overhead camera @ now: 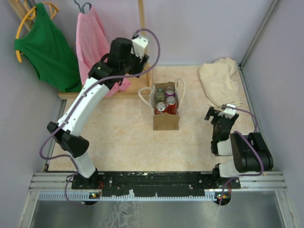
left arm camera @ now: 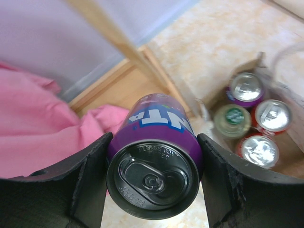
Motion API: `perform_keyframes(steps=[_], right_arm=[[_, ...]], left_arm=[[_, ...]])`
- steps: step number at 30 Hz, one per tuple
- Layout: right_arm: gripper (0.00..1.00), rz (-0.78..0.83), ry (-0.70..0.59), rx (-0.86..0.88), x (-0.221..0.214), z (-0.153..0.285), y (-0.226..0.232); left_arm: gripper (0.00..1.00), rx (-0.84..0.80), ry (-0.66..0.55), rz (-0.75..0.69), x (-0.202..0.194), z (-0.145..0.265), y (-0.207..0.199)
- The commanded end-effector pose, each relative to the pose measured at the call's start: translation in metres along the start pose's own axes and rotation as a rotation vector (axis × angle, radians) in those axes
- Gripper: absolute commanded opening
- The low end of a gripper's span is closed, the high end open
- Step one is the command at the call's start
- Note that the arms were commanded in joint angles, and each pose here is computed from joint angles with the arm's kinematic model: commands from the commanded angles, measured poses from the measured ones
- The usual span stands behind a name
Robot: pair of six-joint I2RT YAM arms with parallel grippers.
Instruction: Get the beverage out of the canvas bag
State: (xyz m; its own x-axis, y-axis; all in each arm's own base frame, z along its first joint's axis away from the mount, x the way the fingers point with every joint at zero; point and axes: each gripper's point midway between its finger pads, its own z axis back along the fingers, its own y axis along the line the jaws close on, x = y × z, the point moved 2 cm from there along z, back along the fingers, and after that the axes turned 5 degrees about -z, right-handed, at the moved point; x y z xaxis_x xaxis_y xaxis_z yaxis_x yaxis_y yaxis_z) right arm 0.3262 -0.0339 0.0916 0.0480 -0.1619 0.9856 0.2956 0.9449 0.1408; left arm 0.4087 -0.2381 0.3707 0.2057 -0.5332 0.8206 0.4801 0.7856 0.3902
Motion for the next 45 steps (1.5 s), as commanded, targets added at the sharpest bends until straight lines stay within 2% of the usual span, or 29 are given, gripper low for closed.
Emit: perform_keyframes(steps=[1, 9, 13, 24, 31, 37, 42, 45], right_arm=[[0.99, -0.009, -0.063, 0.002, 0.018, -0.008, 0.005], [0.99, -0.009, -0.062, 0.001, 0.018, -0.008, 0.005], [0.99, -0.009, -0.063, 0.002, 0.018, -0.008, 0.005], [0.99, -0.009, -0.063, 0.002, 0.018, -0.008, 0.005], [0.99, -0.009, -0.064, 0.001, 0.018, -0.008, 0.005], [0.99, -0.009, -0.063, 0.002, 0.018, -0.008, 0.005], [0.99, -0.008, -0.063, 0.002, 0.018, -0.008, 0.005], [0.99, -0.008, -0.062, 0.002, 0.018, -0.008, 0.005]], left_arm=[[0.0, 0.112, -0.064, 0.097, 0.006, 0.008, 0.042], [0.0, 0.049, 0.107, 0.212, -0.073, -0.03, 0.038], [0.0, -0.006, 0.194, 0.263, -0.107, -0.046, 0.022], [0.0, -0.13, 0.338, 0.342, -0.176, -0.084, -0.027], [0.0, -0.17, 0.403, 0.363, -0.201, -0.1, -0.046], [0.0, -0.201, 0.365, 0.381, -0.205, -0.108, -0.056], [0.0, -0.209, 0.385, 0.379, -0.211, -0.109, -0.058], [0.24, -0.215, 0.411, 0.379, -0.216, -0.107, -0.062]])
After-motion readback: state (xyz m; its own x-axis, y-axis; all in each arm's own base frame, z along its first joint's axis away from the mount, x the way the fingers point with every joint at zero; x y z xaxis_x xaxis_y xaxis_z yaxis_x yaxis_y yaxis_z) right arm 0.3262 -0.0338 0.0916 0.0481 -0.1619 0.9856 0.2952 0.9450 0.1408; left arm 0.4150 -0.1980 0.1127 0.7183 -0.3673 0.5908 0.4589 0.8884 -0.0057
